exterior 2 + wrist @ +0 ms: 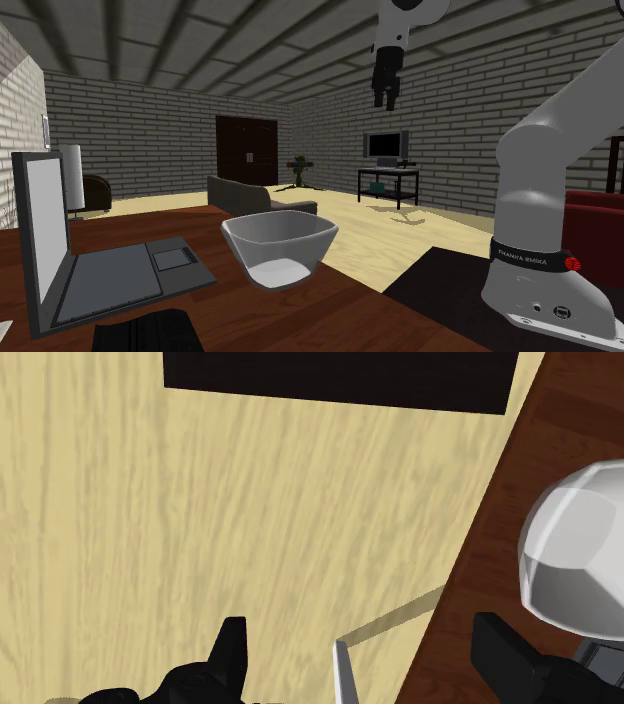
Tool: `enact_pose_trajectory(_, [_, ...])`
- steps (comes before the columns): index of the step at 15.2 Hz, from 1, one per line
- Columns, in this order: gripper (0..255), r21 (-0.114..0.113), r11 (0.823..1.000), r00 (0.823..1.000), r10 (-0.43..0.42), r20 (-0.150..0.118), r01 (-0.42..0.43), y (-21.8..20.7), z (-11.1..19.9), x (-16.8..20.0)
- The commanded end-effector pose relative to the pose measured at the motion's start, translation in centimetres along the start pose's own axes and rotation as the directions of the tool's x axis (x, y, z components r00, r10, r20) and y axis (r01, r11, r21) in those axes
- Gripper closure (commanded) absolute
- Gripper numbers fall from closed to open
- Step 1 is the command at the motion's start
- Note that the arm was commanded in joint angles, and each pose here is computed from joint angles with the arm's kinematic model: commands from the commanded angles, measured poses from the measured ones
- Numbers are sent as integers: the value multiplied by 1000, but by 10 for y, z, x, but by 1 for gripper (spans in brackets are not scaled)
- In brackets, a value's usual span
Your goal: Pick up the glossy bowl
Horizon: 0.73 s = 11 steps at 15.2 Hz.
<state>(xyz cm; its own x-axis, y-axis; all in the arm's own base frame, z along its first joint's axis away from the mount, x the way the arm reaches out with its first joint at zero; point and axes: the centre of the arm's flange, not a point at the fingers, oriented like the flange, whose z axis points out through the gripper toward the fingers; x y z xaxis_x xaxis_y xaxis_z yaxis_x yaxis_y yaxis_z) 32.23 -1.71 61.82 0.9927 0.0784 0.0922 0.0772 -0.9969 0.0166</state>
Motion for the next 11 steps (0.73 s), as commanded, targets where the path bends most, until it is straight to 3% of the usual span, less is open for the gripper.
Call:
enact_pose_trajectory(1, [0, 0, 1000, 1000, 0, 0, 0, 0, 0, 0])
enact_pose_trajectory(11, [0, -19, 1000, 1000, 14, -13, -15, -122, 56, 7])
